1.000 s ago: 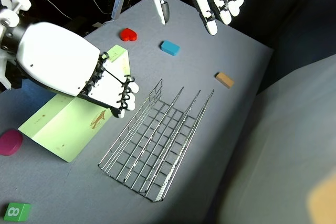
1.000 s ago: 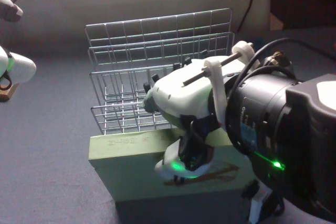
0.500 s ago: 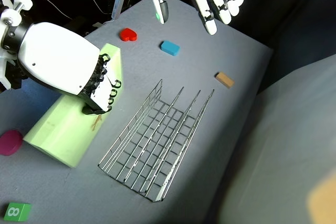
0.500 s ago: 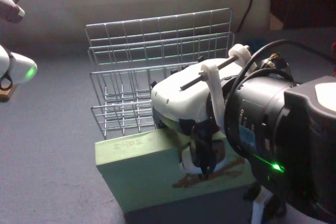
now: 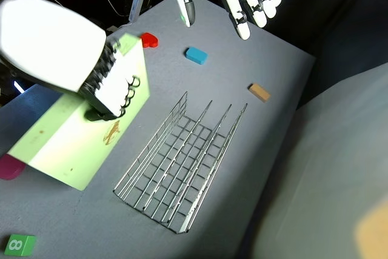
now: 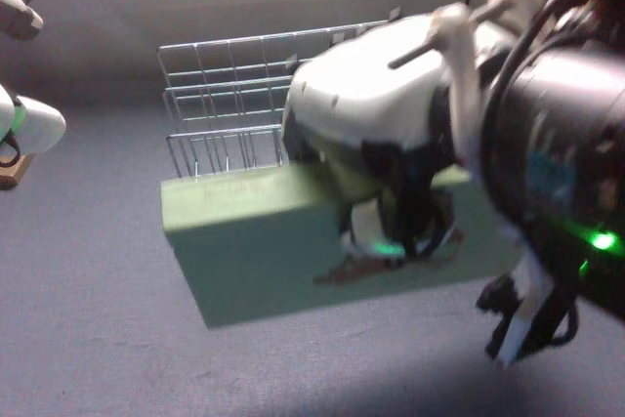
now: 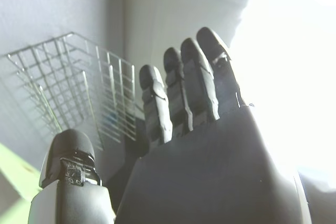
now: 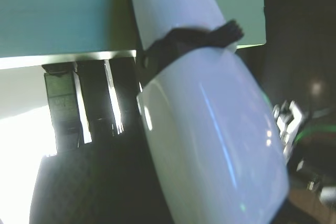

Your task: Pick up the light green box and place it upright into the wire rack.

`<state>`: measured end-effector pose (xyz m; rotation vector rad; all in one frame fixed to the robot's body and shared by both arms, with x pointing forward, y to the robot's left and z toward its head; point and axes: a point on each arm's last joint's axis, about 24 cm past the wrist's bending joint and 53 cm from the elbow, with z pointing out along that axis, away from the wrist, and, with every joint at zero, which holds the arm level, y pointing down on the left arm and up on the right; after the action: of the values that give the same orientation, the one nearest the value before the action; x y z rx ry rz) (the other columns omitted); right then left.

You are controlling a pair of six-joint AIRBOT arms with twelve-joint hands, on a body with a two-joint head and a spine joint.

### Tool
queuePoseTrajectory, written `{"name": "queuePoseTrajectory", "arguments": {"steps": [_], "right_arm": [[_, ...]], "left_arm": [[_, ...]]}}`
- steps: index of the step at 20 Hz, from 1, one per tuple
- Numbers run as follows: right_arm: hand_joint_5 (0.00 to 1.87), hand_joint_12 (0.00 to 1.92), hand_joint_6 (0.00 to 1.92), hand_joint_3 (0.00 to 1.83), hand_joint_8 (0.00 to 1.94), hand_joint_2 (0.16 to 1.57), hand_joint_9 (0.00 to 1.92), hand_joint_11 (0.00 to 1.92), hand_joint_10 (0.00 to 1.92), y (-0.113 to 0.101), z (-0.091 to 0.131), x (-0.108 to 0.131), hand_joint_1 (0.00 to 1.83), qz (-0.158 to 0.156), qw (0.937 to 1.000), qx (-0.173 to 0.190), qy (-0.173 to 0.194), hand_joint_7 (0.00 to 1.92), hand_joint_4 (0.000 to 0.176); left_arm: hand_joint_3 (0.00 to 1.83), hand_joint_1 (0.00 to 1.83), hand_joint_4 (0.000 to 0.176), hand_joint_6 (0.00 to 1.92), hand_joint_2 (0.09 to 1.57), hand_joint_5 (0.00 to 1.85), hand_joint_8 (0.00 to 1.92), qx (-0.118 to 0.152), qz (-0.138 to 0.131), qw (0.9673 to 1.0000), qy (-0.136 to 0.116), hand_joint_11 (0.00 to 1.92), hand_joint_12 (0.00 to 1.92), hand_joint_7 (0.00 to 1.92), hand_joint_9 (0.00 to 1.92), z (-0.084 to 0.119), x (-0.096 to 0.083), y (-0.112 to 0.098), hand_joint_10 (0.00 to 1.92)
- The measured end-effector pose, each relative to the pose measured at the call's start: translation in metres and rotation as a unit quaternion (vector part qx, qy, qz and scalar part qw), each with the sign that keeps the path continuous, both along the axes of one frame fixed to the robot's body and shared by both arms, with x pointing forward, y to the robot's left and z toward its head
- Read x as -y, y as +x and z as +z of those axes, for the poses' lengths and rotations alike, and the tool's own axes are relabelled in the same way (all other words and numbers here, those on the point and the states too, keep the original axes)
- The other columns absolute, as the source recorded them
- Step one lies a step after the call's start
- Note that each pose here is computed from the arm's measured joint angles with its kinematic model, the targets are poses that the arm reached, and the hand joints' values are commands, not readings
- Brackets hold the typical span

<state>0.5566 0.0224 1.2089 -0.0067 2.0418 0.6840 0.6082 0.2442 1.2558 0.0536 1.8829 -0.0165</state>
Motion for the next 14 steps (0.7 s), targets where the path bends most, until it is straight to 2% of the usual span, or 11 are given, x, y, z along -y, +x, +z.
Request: {"name": "queuePoseTrajectory", "arguments": {"steps": [6, 9, 11, 14], "right_arm": [[0.80, 1.47, 1.08, 0.00, 1.15, 1.17, 0.81, 0.72, 1.44, 0.010, 0.044, 0.002, 1.36, -0.004, 0.9986, 0.050, 0.019, 0.90, 0.000], [0.79, 1.47, 1.09, 0.00, 1.16, 1.18, 0.77, 0.69, 1.46, 0.017, 0.069, 0.001, 1.36, -0.006, 0.9960, 0.084, 0.031, 0.90, 0.000], [0.78, 1.47, 1.10, 0.00, 1.16, 1.18, 0.79, 0.69, 1.46, 0.025, 0.075, -0.003, 1.36, -0.007, 0.9950, 0.093, 0.034, 0.90, 0.000], [0.77, 1.46, 1.09, 0.00, 1.15, 1.17, 0.82, 0.73, 1.43, 0.036, 0.075, -0.007, 1.36, -0.010, 0.9953, 0.088, 0.039, 0.90, 0.000]], "left_arm": [[0.00, 0.17, 0.074, 0.00, 1.17, 0.40, 0.00, -0.002, 0.001, 1.0000, -0.002, 0.00, 0.76, 0.33, 0.25, -0.001, -0.001, 0.000, 0.00], [0.00, 0.17, 0.073, 0.01, 1.17, 0.42, 0.00, -0.003, 0.005, 1.0000, -0.004, 0.00, 0.75, 0.34, 0.25, -0.001, -0.004, 0.002, 0.00], [0.00, 0.17, 0.072, 0.00, 1.17, 0.42, 0.00, -0.002, 0.005, 1.0000, -0.006, 0.00, 0.74, 0.33, 0.26, 0.000, -0.003, 0.002, 0.00], [0.00, 0.17, 0.072, 0.00, 1.17, 0.42, 0.00, -0.002, 0.007, 1.0000, -0.006, 0.00, 0.74, 0.32, 0.25, 0.000, -0.004, 0.002, 0.00]]}}
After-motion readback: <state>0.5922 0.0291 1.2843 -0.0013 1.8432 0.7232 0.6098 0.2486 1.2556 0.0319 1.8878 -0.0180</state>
